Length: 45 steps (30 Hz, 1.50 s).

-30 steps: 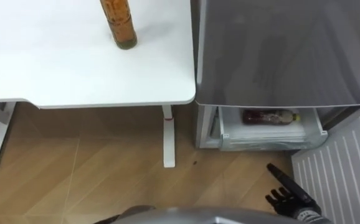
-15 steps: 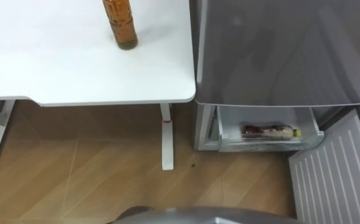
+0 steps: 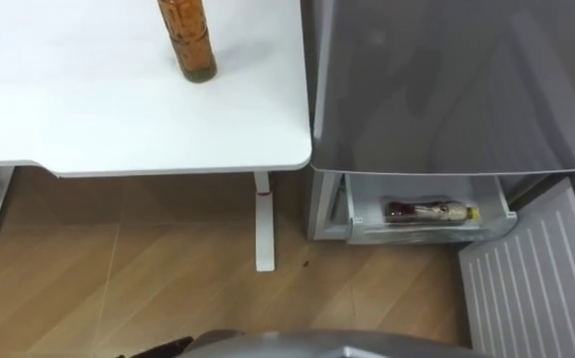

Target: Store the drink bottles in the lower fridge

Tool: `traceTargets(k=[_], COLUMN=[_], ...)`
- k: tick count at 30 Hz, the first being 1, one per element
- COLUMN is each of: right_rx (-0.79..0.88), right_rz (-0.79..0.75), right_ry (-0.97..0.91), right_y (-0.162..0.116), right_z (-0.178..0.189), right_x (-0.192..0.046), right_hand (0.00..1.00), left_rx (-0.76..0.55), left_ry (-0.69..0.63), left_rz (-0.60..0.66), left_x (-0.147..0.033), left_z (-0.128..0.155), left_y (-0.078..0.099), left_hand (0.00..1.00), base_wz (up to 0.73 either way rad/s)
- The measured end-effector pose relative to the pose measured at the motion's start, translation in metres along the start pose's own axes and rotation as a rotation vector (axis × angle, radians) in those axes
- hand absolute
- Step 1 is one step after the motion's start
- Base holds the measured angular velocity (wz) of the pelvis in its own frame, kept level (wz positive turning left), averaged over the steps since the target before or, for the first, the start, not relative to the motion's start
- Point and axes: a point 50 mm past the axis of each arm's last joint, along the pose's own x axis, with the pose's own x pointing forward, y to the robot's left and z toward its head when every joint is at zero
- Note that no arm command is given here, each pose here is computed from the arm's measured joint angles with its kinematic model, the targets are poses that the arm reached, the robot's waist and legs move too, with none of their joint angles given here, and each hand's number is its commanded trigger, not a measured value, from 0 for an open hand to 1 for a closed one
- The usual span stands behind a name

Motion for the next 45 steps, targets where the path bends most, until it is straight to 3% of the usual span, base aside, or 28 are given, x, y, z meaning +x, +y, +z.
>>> traceTargets(k=[7,11,16,23,31,34,37,40,45], right_rx=[0.011,0.017,0.008,-0.019,-0.144,-0.162,-0.190,-0.189,-0.199], right_rz=[-0.012,-0.020,-0.029,-0.058,-0.085,-0.077,-0.069,-0.061,-0.029], right_ry=[0.000,-0.004,-0.019,-0.025,0.027,0.024,0.059,0.080,0.093], right_y=[-0.001,-0.004,-0.007,-0.014,-0.022,-0.020,-0.020,-0.020,-0.019], right_z=[0.000,-0.002,-0.002,-0.008,-0.024,-0.021,-0.026,-0.029,-0.029], right_x=[0.000,0.000,-0.001,-0.002,-0.004,-0.003,-0.003,-0.003,-0.003], right_hand=[0.00,0.00,0.00,0.00,0.00,0.00,0.00,0.00,0.00], left_rx=[-0.254,-0.319,-0.410,-0.451,-0.671,-0.669,-0.672,-0.645,-0.604], left_ry=[-0.090,-0.191,-0.416,-0.627,-0.993,-1.103,-1.296,-1.438,-1.537], left_rz=[0.132,0.189,0.227,0.316,0.286,0.292,0.229,0.202,0.121], left_x=[-0.003,-0.008,-0.028,-0.054,-0.125,-0.144,-0.183,-0.206,-0.225], left_z=[0.027,0.050,0.100,0.135,0.190,0.199,0.211,0.216,0.224], left_y=[0.010,0.008,0.002,0.001,0.003,0.003,-0.002,-0.004,-0.014], left_hand=[0.00,0.00,0.00,0.00,0.00,0.00,0.00,0.00,0.00], base_wz=[-0.02,0.00,0.01,0.00,-0.03,0.00,0.08,0.03,0.10])
